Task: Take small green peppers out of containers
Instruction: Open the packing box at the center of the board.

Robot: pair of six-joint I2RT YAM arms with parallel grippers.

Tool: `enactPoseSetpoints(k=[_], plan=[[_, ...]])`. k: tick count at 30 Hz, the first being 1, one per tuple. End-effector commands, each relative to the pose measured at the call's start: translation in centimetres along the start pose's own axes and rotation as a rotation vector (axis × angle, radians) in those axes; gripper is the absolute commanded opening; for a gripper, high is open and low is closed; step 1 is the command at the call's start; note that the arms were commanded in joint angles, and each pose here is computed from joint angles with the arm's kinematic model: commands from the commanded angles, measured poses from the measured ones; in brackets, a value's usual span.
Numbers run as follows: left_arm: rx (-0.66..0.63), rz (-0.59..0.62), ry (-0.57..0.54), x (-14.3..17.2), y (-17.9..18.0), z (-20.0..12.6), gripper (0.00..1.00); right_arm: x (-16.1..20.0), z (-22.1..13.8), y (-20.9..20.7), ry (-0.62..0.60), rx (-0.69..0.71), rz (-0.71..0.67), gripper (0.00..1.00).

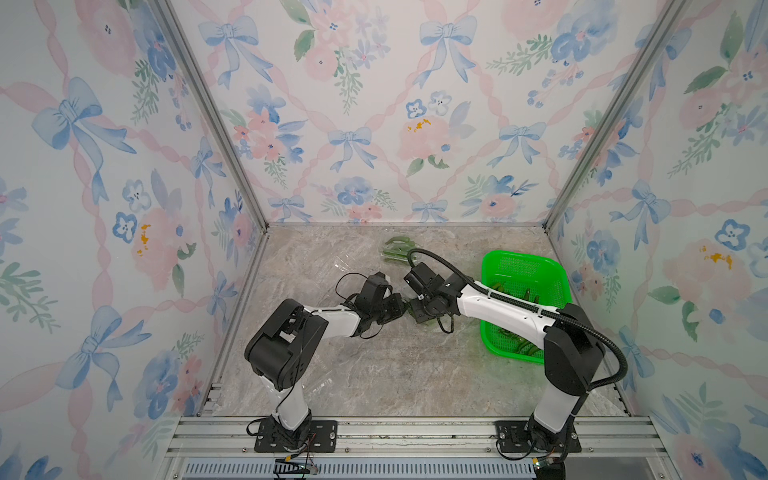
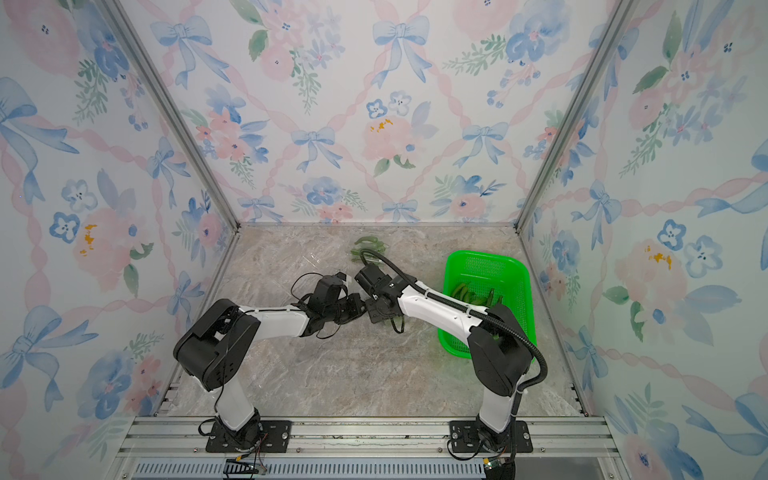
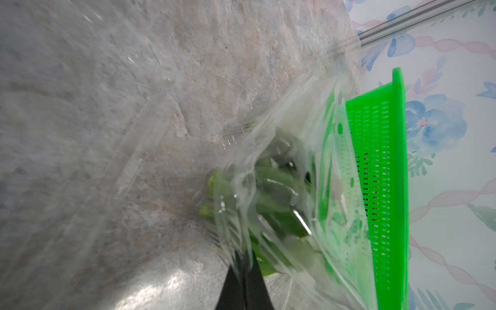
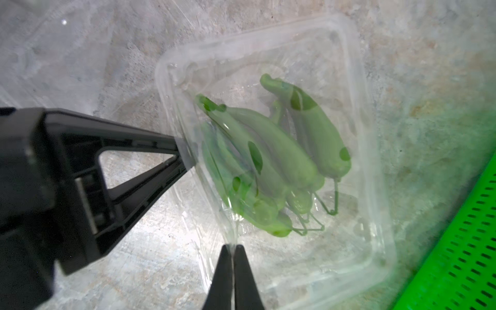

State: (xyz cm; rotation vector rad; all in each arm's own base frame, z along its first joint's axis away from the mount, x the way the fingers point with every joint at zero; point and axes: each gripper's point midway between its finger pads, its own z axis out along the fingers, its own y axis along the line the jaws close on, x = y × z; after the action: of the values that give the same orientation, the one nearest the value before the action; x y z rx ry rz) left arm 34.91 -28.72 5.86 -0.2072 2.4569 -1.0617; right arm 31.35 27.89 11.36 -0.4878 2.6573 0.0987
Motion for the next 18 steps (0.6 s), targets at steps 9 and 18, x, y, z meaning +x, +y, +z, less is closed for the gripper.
enactPoseSetpoints(k=[9, 18], plan=[[-0.032, 0.007, 0.061, 1.8, 1.2, 0.1, 0.07, -3.5, -3.3, -1.1, -0.105, -0.128, 0.121, 0.00], [-0.020, 0.014, 0.047, 1.3, 0.5, -0.4, 0.18, -4.7, -3.9, -2.6, -0.112, -0.160, 0.171, 0.20]])
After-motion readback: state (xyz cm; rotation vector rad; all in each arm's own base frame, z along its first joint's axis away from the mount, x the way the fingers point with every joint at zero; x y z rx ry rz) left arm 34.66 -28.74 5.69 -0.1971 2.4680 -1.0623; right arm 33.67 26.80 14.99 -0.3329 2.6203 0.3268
